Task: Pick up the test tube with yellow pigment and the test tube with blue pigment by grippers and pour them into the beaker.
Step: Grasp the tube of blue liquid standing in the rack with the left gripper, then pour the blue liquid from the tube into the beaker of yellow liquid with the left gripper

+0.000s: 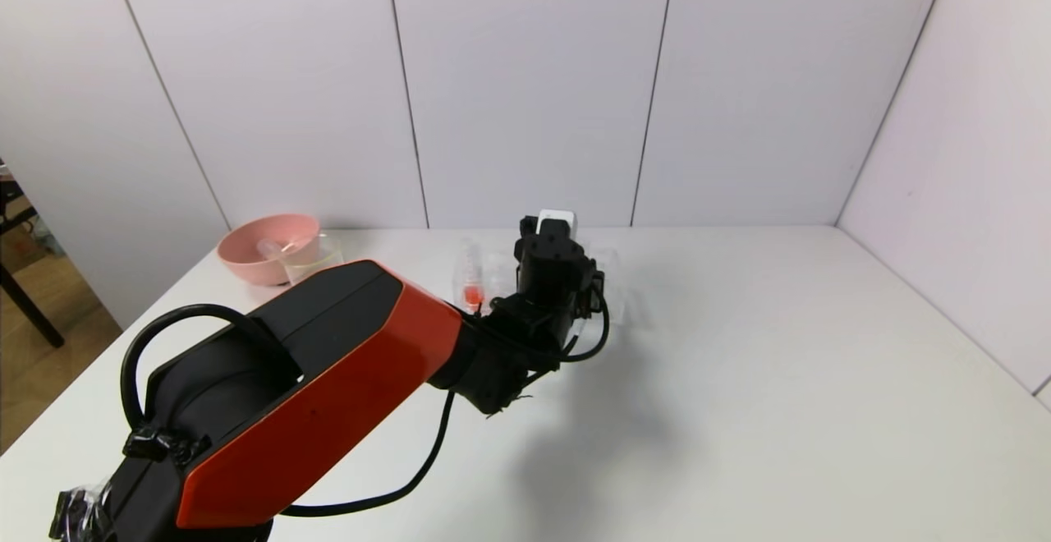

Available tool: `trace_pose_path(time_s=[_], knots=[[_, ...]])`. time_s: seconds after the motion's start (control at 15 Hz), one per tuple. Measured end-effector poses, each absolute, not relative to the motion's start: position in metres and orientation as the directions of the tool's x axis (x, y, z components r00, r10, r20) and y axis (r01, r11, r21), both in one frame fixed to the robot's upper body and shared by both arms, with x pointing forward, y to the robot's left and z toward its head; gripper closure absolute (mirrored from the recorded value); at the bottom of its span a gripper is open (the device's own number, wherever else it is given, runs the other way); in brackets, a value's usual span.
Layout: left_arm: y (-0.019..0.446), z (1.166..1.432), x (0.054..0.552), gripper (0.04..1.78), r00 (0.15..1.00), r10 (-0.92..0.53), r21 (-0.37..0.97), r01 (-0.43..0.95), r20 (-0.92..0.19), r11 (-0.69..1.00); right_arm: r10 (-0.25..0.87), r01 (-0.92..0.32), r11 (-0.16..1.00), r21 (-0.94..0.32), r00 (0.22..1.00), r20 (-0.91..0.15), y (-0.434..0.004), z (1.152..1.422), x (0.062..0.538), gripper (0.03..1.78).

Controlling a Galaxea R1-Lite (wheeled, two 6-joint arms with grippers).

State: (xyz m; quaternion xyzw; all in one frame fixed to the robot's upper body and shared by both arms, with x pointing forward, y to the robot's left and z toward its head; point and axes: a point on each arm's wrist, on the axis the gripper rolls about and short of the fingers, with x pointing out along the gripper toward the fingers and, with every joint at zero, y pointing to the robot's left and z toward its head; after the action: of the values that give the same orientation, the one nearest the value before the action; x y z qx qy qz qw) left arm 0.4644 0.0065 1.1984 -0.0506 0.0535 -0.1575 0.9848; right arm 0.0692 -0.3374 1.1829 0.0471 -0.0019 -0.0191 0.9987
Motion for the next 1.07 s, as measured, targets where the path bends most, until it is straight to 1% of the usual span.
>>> trace_pose_path(time_s=[0.13,0.2,0.27,0.67,0.93,1.07], knots=[[0.006,1.198,0.464,1.23,0.943,-0.32,-0.117,0.309,-0.089,0.944,-0.038,0.038,0.995,0.095,0.999,0.002,-0.337,1.183,0.069,0.1],[0.006,1.198,0.464,1.34,0.943,-0.32,-0.117,0.309,-0.09,0.944,-0.038,0.038,0.995,0.095,0.999,0.001,-0.337,1.183,0.069,0.1],[0.006,1.198,0.464,1.37,0.943,-0.319,-0.117,0.309,-0.09,0.944,-0.038,0.038,0.995,0.095,0.999,0.001,-0.337,1.183,0.069,0.1],[0.008,1.202,0.463,1.38,0.945,-0.314,-0.119,0.303,-0.087,0.946,-0.038,0.038,0.995,0.095,0.999,0.001,-0.337,1.183,0.069,0.1],[0.012,1.217,0.459,1.38,0.945,-0.311,-0.11,0.3,-0.101,0.947,-0.038,0.038,0.995,0.095,0.999,0.001,-0.337,1.183,0.069,0.1],[0.015,1.231,0.455,1.38,0.946,-0.31,-0.112,0.3,-0.098,0.948,-0.038,0.038,0.995,0.095,0.999,0.001,-0.337,1.183,0.069,0.1]])
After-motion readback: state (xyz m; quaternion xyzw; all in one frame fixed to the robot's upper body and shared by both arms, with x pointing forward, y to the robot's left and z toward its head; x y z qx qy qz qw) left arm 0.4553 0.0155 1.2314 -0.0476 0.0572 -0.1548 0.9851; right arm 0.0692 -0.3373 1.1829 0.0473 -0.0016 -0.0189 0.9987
